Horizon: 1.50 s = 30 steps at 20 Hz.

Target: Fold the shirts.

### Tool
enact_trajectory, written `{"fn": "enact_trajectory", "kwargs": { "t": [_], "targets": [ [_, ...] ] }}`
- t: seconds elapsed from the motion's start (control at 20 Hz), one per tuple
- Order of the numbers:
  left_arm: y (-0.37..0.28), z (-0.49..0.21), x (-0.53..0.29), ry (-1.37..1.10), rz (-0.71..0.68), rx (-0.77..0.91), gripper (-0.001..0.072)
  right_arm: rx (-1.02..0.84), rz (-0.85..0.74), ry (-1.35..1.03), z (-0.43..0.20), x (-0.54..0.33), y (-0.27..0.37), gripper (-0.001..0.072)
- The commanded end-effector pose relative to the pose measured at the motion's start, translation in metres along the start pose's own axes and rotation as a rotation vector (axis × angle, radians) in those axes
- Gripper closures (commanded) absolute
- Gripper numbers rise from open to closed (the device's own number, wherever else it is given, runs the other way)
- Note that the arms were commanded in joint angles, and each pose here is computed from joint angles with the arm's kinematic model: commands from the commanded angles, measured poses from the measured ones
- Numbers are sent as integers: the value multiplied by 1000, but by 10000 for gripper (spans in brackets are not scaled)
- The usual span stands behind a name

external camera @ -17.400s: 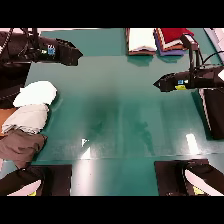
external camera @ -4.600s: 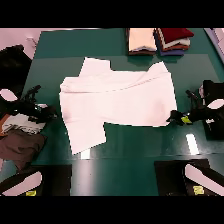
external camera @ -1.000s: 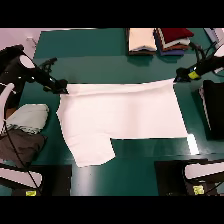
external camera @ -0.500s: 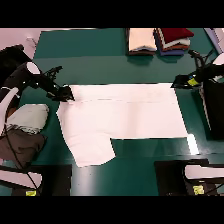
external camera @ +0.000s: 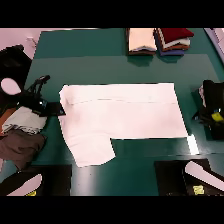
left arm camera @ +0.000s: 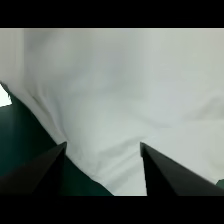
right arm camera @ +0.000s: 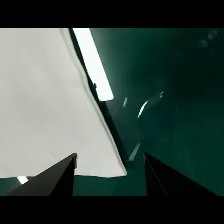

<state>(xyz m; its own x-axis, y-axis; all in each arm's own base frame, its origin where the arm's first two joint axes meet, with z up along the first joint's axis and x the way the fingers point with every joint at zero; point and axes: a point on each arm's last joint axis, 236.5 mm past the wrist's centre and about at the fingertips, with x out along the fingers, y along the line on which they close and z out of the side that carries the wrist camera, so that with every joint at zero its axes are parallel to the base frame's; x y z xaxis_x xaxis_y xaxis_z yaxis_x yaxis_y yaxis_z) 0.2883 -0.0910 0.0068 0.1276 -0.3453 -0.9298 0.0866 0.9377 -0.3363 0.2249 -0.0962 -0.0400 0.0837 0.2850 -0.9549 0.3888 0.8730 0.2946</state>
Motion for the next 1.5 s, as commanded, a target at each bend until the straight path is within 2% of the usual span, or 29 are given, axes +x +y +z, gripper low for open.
{"fn": "enact_trajectory", "kwargs": {
  "t": [0.0,0.2,0.3,0.35,0.5,0.65,0.85,1.1,1.3,1.45],
  "targets": [
    [0,-32,2,0,-1,-29,158,111,76,68,-43,31,-8,217],
    [-2,-26,2,-25,-9,-32,158,62,57,84,-50,58,1,219],
    [-2,-26,2,-24,-9,-32,158,11,42,78,-46,63,9,281],
    [-1,-27,2,-21,-9,-32,158,-17,35,69,-42,62,13,357],
    [0,-36,2,17,-2,-28,159,-108,20,61,-31,53,24,693],
    [2,-56,5,63,2,-33,159,-160,20,65,-25,41,36,696],
    [5,-110,24,103,-9,-161,158,-203,14,52,-19,39,45,696],
    [-20,-149,53,132,-157,-275,158,-251,9,53,-19,43,55,696],
    [-34,-149,72,98,-255,-344,158,-266,12,58,-20,44,60,696],
    [-37,-159,84,106,-266,-339,159,-264,13,65,-22,44,60,696]
  ]
}}
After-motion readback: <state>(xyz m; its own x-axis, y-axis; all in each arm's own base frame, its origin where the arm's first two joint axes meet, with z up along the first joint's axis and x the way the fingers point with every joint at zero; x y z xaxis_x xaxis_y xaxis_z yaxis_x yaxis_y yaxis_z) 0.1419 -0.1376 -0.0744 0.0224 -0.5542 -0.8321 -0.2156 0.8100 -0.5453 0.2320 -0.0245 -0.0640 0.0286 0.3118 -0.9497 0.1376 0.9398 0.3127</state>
